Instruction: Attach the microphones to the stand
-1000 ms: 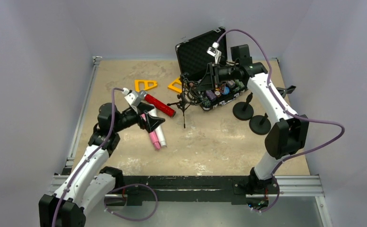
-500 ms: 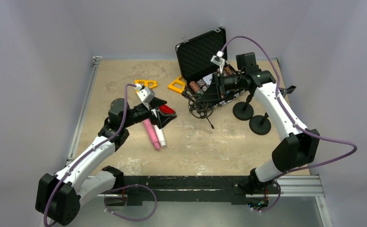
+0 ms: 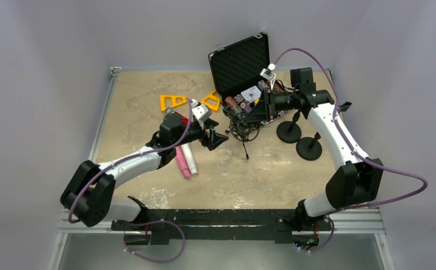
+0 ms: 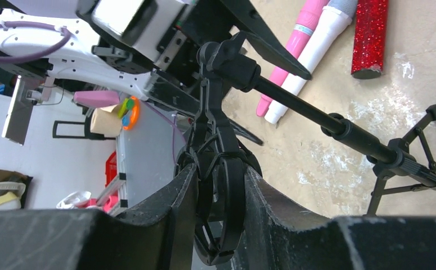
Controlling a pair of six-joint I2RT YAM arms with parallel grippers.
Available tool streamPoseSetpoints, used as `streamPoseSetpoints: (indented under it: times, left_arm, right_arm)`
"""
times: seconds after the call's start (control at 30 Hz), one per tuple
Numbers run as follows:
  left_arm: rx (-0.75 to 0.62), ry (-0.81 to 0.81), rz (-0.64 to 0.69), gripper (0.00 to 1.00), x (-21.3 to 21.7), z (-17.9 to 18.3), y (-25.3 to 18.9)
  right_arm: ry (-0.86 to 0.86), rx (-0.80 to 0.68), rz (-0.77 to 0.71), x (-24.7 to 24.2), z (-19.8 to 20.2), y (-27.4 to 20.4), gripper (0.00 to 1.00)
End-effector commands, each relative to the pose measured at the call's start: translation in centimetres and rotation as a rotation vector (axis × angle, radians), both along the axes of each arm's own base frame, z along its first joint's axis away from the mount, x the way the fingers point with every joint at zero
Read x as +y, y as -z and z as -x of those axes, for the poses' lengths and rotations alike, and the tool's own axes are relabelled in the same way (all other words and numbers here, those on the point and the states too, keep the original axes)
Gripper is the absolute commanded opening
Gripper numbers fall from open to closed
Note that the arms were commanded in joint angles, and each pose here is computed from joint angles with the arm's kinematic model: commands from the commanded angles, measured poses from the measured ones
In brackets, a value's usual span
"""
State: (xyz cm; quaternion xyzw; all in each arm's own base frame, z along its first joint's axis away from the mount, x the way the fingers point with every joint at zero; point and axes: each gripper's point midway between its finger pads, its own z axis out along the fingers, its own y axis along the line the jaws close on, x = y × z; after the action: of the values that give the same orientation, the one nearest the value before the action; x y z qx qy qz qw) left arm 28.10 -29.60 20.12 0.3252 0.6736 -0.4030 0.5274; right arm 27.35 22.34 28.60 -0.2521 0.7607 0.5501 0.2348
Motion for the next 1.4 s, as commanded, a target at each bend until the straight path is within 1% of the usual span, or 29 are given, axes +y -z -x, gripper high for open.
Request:
streamPoseSetpoints:
  times: [0.0,0.1,0.2,0.37,0.53,0.7,0.8,0.87,0.93,0.97,1.0,1.17,1.37]
  left_arm:
    - [-0.205,-0.031,0.107,0.80,-2.3,-3.0,-3.9]
    - [-0.225,-0.022,0.136,0.79,-3.9,-3.7,-4.4]
    - [-0.233,-0.010,0.128,0.76,-5.3,-4.1,-4.6]
    - [-0.254,-0.049,0.142,0.70,-6.2,-5.0,-4.8]
    - [-0.243,-0.089,0.149,0.58,-6.6,-6.1,-4.3]
    - [-0.224,-0.093,0.221,0.45,-7.2,-6.4,-4.6]
    - [-0.224,-0.090,0.253,0.28,-7.5,-6.5,-5.1]
    - [-0.228,-0.089,0.268,0.13,-7.5,-6.5,-5.3]
    - [-0.239,-0.090,0.266,0.02,-7.4,-6.4,-5.7]
    - [-0.246,-0.093,0.252,0.00,-7.2,-6.3,-5.8]
    - [-0.251,-0.097,0.225,0.00,-6.9,-6.2,-5.8]
    - [-0.244,-0.124,0.022,0.00,-4.7,-5.5,-5.3]
    - [-0.229,-0.128,-0.134,0.00,-3.0,-4.7,-3.8]
  right_arm:
    - [0.027,-0.024,-0.004,-0.5,-1.2,0.2,0.35]
    - [0.025,-0.010,-0.012,-0.6,-1.3,0.4,0.35]
    - [0.021,0.004,-0.020,-0.6,-1.4,0.6,0.35]
    - [0.020,0.024,-0.028,-0.8,-1.6,1.0,0.35]
    - [0.018,0.033,-0.041,-1.1,-1.6,1.0,0.34]
    - [0.022,0.040,-0.048,-1.2,-1.6,1.0,0.34]
    - [0.029,0.047,-0.043,-1.3,-1.8,1.3,0.34]
    - [0.032,0.050,-0.042,-1.3,-1.7,1.3,0.34]
    - [0.038,0.048,-0.045,-1.4,-1.7,1.1,0.34]
    - [0.042,0.047,-0.047,-1.5,-1.7,0.9,0.33]
    - [0.043,0.046,-0.052,-1.6,-1.6,0.7,0.33]
    - [0.053,0.038,-0.047,-2.1,-1.1,-0.3,0.30]
    - [0.039,0.057,-0.067,-2.1,-0.1,-1.6,0.30]
